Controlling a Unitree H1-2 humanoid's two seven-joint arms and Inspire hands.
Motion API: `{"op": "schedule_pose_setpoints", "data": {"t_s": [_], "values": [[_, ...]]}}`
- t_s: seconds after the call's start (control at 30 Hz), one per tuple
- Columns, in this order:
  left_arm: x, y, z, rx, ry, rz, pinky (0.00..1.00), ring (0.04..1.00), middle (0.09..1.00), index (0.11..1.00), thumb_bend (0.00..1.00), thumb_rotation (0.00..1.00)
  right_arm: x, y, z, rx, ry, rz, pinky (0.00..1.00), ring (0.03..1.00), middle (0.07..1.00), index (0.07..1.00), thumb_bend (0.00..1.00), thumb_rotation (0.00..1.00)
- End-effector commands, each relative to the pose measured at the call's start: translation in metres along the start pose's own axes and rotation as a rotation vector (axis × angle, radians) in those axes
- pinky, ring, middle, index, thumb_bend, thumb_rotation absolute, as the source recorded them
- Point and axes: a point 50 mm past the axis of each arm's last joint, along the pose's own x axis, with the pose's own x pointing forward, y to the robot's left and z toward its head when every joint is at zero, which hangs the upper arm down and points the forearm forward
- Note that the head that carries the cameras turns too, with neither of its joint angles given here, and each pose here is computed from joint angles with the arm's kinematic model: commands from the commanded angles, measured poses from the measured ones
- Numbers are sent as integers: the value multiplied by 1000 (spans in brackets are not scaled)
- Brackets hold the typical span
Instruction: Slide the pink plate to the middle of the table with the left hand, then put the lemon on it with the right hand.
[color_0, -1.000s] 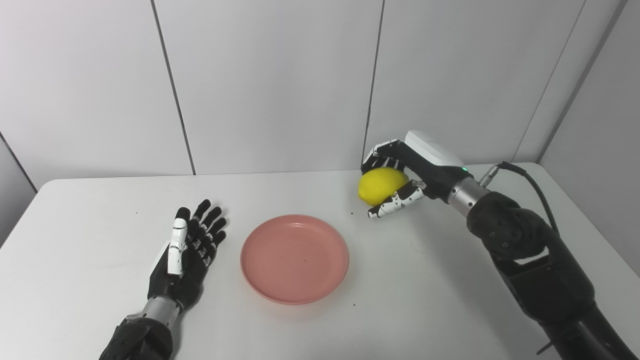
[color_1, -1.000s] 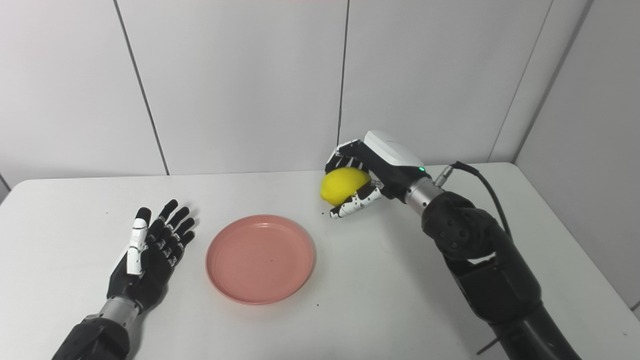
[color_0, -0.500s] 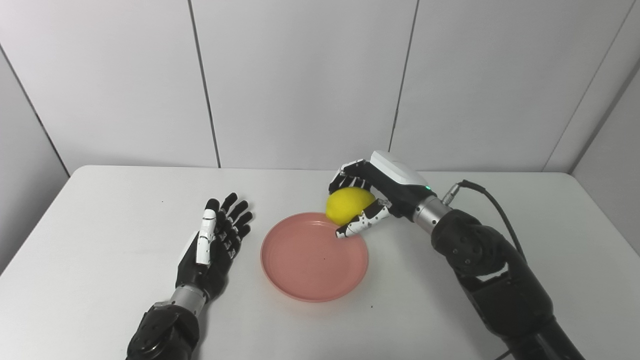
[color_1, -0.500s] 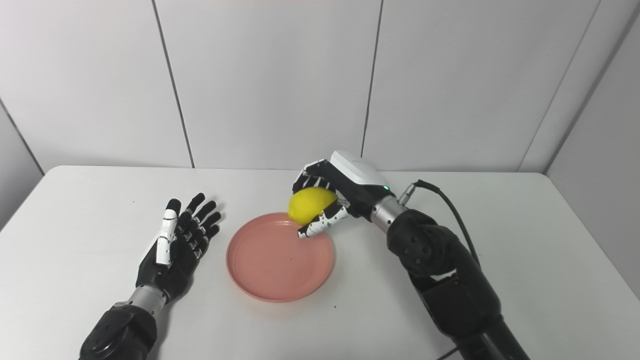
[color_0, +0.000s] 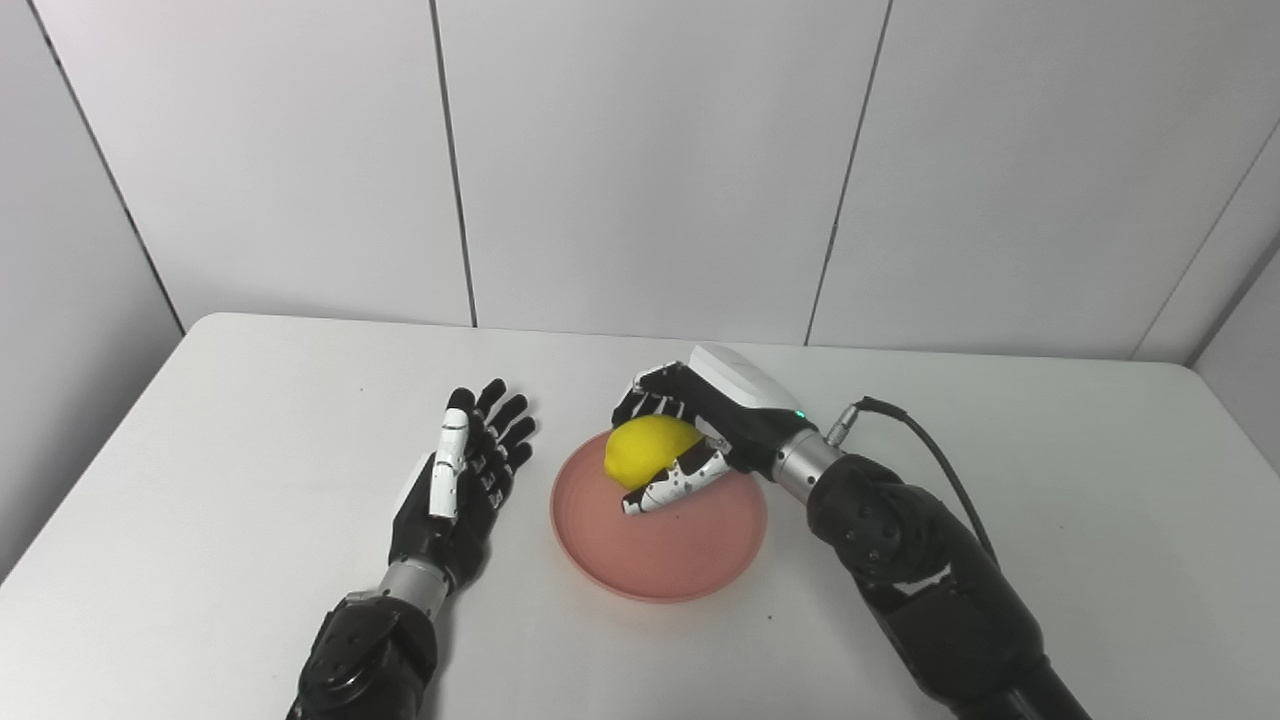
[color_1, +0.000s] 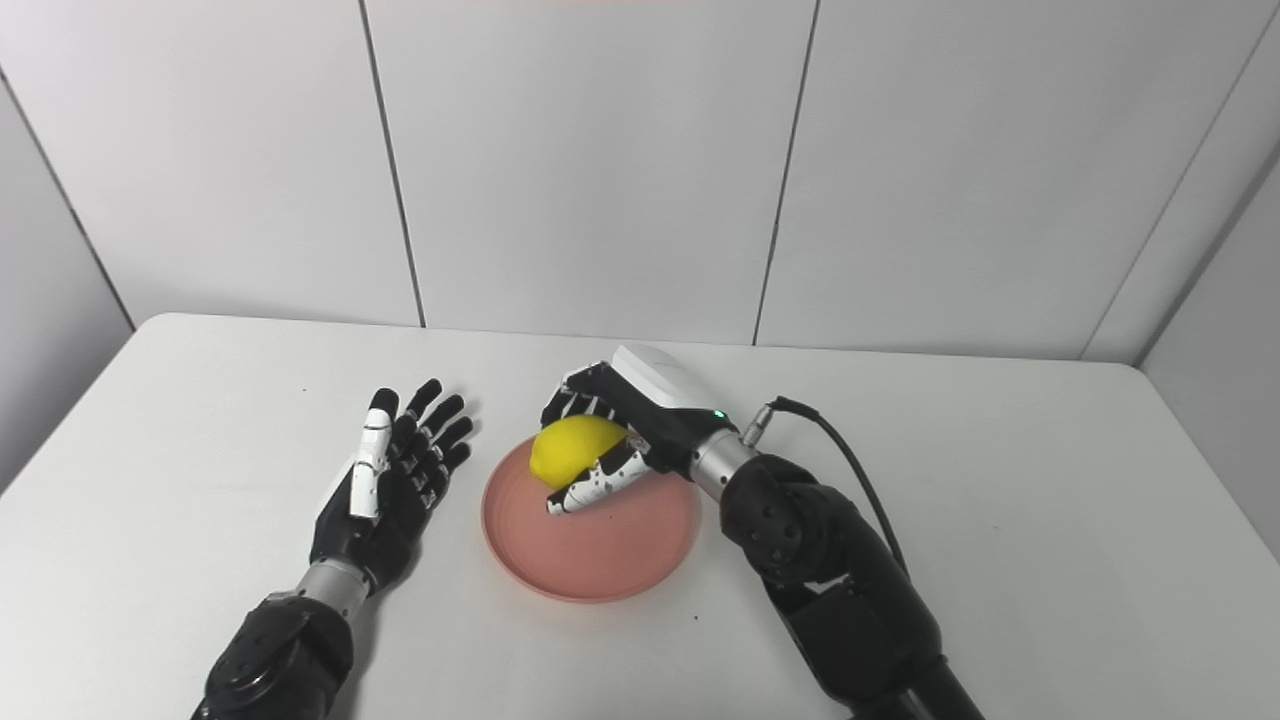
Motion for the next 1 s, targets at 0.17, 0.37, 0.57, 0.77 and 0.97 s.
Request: {"op": "schedule_pose_setpoints", "data": {"t_s": [0.17,0.37,0.57,0.77,0.97], "values": [[6,-11,12,20,-40,5,979,950,953,949,586,1000,22,0,14,-68,-76,-25,352,417,486,546,575,105],[5,-11,12,21,-43,13,980,950,950,947,584,1000,23,14,6,-88,-73,-10,322,401,479,553,579,93],[5,-11,14,21,-42,13,980,952,951,946,581,1000,21,21,1,-93,-63,-6,311,393,474,552,570,86],[5,-12,14,21,-39,15,976,950,950,944,584,1000,18,25,-4,-101,-52,-11,324,400,479,556,571,82],[5,-12,14,30,-38,12,979,952,953,947,586,1000,15,28,-8,-117,-35,-19,299,377,467,560,579,71]]}}
